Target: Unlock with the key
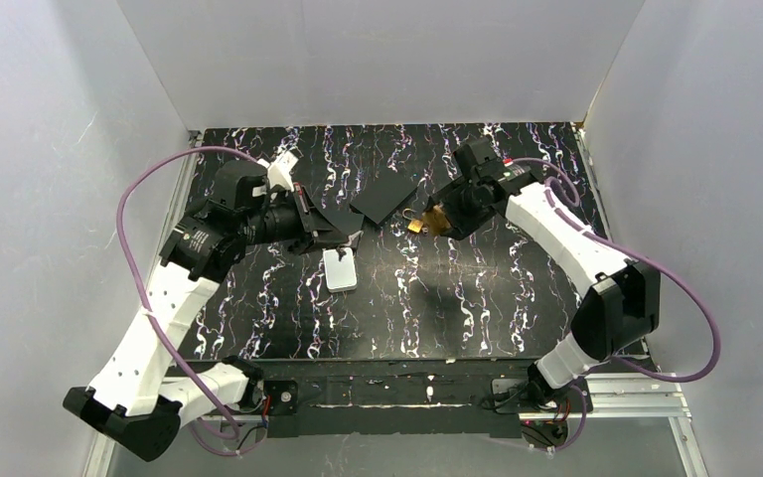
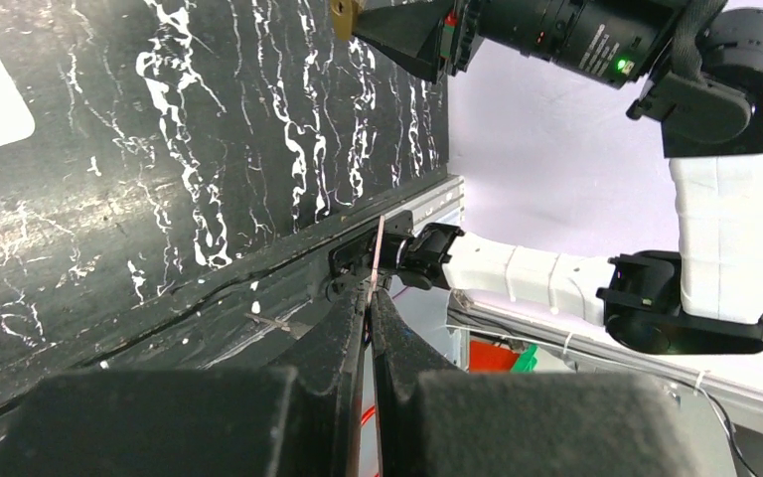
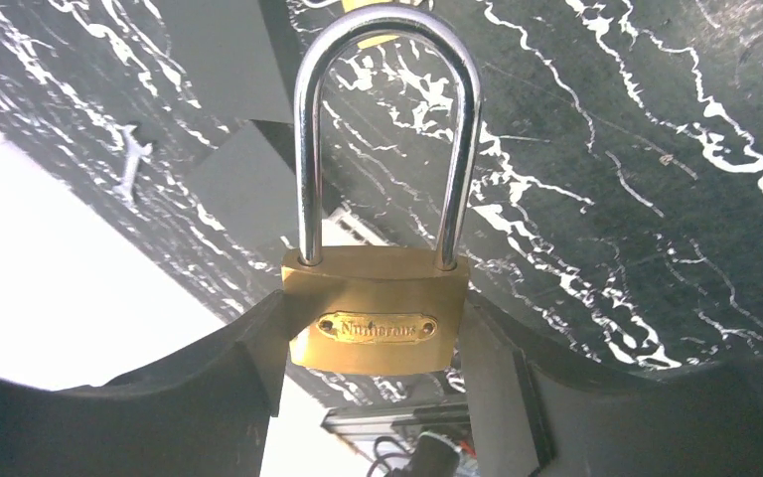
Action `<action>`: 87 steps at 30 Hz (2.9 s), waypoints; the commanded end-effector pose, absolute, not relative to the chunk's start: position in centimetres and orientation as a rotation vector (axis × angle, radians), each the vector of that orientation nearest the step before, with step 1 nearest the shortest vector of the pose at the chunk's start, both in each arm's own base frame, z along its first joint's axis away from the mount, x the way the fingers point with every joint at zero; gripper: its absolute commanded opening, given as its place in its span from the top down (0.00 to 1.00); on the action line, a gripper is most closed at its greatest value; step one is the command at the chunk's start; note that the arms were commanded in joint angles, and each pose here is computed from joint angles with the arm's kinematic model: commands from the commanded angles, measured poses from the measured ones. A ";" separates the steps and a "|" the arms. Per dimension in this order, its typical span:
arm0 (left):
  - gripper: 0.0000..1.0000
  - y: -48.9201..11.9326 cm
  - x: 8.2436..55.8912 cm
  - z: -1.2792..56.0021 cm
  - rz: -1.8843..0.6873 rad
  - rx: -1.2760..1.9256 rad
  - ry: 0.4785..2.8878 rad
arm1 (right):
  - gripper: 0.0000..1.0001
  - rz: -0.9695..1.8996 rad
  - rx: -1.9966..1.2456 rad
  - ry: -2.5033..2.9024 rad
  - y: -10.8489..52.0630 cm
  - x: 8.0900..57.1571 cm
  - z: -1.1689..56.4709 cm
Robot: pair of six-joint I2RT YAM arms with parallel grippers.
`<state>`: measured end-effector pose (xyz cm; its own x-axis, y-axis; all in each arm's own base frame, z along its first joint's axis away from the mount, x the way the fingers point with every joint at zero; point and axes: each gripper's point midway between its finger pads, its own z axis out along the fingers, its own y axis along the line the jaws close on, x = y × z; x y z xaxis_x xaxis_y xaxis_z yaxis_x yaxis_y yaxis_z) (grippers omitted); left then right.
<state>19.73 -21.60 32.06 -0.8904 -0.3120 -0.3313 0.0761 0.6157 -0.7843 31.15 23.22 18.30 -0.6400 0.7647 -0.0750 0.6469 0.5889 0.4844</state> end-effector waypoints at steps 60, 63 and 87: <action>1.00 -25.4 22.2 35.5 -1.134 0.124 2.282 | 0.99 1.591 0.813 2.293 29.6 29.5 37.7; 1.00 -26.3 24.0 35.5 -1.136 0.088 2.261 | 0.99 1.431 0.909 2.324 28.9 29.0 36.4; 1.00 -26.7 26.5 33.7 -0.992 0.311 2.209 | 0.99 1.307 1.039 2.356 29.0 29.1 35.6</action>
